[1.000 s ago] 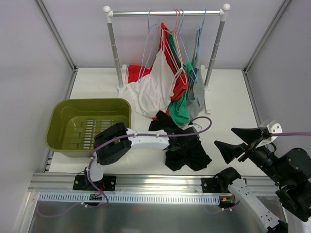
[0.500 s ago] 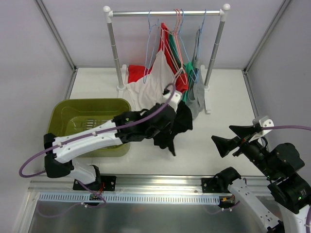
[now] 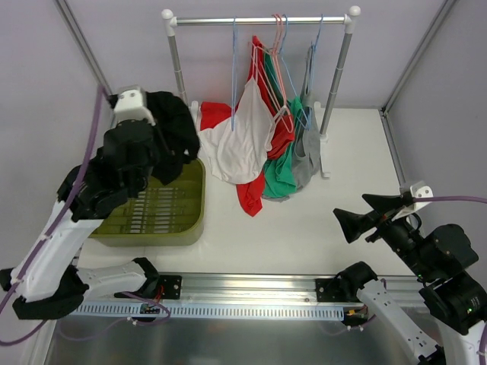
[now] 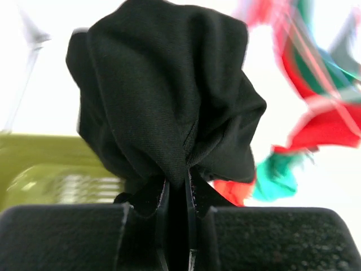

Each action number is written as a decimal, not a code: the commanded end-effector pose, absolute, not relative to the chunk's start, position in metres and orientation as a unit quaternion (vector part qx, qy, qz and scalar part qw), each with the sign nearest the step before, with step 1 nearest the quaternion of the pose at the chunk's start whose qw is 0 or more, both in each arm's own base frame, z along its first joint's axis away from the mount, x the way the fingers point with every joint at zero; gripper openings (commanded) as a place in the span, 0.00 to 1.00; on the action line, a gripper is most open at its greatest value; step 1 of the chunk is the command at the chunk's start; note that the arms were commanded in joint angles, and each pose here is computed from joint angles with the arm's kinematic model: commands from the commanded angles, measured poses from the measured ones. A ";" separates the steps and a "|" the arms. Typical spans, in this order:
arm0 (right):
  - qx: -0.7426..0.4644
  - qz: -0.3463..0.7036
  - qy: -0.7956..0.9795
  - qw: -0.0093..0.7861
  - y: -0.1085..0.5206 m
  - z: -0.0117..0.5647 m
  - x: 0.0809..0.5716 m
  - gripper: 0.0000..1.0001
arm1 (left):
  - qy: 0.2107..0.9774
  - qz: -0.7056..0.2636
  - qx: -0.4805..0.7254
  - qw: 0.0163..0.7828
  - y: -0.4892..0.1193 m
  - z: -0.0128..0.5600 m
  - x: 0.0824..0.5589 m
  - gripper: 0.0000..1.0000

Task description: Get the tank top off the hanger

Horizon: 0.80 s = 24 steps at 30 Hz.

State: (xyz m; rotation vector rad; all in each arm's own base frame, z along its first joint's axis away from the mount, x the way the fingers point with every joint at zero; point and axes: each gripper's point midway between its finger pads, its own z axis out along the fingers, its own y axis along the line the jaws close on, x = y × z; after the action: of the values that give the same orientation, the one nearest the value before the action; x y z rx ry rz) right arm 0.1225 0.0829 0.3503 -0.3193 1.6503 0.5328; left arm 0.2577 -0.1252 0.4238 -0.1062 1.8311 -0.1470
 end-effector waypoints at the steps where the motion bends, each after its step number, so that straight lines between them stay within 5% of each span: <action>1: -0.129 0.238 0.708 0.652 0.084 0.366 0.129 0.99 | 0.801 -0.002 -0.108 0.589 -0.075 0.394 0.254 0.00; 11: -0.133 0.230 0.730 0.629 0.100 0.365 0.158 0.99 | 0.863 0.044 -0.144 0.483 -0.062 0.282 0.262 0.00; 12: -0.135 0.231 0.733 0.625 0.103 0.365 0.161 0.99 | 0.861 0.044 -0.151 0.483 -0.060 0.280 0.261 0.05; 13: -0.135 0.232 0.737 0.620 0.105 0.364 0.164 1.00 | 0.862 0.048 -0.154 0.480 -0.058 0.274 0.258 0.33; 14: -0.134 0.232 0.744 0.612 0.110 0.362 0.171 0.99 | 0.862 0.048 -0.155 0.481 -0.058 0.274 0.258 0.98; 24: -0.142 0.229 0.755 0.597 0.141 0.396 0.225 1.00 | 0.850 -0.038 -0.086 0.518 -0.063 0.326 0.228 0.99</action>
State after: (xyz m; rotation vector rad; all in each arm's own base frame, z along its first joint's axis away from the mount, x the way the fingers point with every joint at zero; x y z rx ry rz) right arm 0.2039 0.1260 0.3583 -0.3136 1.8422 0.5065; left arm 0.2391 -0.0589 0.3032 -0.2919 2.0706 0.0020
